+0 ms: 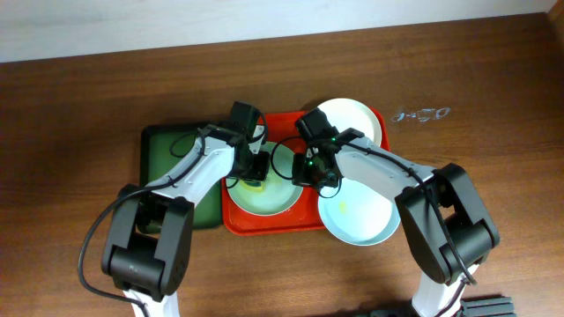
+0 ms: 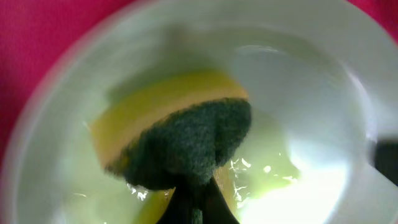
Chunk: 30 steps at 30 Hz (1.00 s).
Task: Clean dirty plates on tray and stack at the side
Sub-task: 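Scrub the pale green plate with the sponge in left gripper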
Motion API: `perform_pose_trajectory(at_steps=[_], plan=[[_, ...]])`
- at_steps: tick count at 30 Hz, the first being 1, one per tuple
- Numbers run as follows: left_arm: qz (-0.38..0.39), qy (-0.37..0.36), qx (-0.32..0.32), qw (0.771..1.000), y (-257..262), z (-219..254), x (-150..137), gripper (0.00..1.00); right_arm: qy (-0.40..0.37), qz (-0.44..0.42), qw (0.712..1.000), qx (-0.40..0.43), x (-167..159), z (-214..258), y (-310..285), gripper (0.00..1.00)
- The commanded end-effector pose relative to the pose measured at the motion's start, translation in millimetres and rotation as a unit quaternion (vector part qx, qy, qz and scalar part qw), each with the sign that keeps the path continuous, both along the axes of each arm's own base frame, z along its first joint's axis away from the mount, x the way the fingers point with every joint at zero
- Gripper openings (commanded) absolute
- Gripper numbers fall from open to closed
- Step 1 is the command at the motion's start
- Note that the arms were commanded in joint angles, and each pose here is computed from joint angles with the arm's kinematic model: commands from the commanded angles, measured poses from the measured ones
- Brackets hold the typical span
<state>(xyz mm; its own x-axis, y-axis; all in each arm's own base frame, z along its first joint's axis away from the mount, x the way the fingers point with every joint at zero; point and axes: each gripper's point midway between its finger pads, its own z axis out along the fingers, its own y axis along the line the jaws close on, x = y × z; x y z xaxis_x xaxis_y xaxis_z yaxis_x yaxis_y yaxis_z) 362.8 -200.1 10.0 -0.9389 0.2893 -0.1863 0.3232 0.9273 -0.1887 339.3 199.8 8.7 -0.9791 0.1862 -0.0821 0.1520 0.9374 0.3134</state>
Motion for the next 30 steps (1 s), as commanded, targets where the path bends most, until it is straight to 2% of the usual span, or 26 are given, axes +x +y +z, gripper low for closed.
perform_pose_trajectory(at_steps=[1,3,5,7,12,16,18,20,23,24,27,30], plan=[[-0.033,0.068,-0.119,0.99,-39,20,-29,0.0,0.002,-0.001,1.0,-0.008,-1,-5,-3,0.04],[-0.028,0.012,-0.13,0.991,-38,58,-6,0.0,0.003,-0.001,1.0,-0.008,-1,-5,-3,0.04],[-0.002,-0.042,-0.09,0.995,-18,78,12,0.0,0.002,-0.001,1.0,-0.008,-1,-5,-3,0.04],[0.016,-0.063,-0.026,0.998,4,76,16,0.0,0.003,-0.001,1.0,-0.008,-1,-5,-3,0.04],[0.056,-0.035,0.054,0.996,33,34,9,0.0,0.003,-0.001,1.0,-0.008,-1,-5,-3,0.04],[0.072,0.028,0.082,0.994,40,-16,-8,0.0,0.003,-0.001,1.0,-0.008,-1,-5,-3,0.04],[0.066,0.067,0.042,0.995,26,-25,-19,0.0,0.003,-0.001,1.0,-0.008,-1,-5,-3,0.04],[0.051,0.103,-0.042,0.992,-4,-16,-29,0.0,0.003,-0.001,1.0,-0.008,-1,-5,-3,0.04],[0.024,0.131,-0.169,0.977,-46,6,-33,0.0,0.003,-0.001,1.0,-0.008,-1,-5,-3,0.04],[0.018,0.129,-0.189,0.973,-52,10,-31,0.0,0.003,-0.001,1.0,-0.008,-1,-5,-3,0.04],[0.029,0.108,-0.168,0.98,-42,16,-16,0.0,0.003,-0.001,1.0,-0.008,-1,-5,-3,0.04],[0.059,0.05,-0.102,0.992,-6,50,12,0.0,0.003,-0.001,1.0,-0.008,-1,-5,-3,0.04]])
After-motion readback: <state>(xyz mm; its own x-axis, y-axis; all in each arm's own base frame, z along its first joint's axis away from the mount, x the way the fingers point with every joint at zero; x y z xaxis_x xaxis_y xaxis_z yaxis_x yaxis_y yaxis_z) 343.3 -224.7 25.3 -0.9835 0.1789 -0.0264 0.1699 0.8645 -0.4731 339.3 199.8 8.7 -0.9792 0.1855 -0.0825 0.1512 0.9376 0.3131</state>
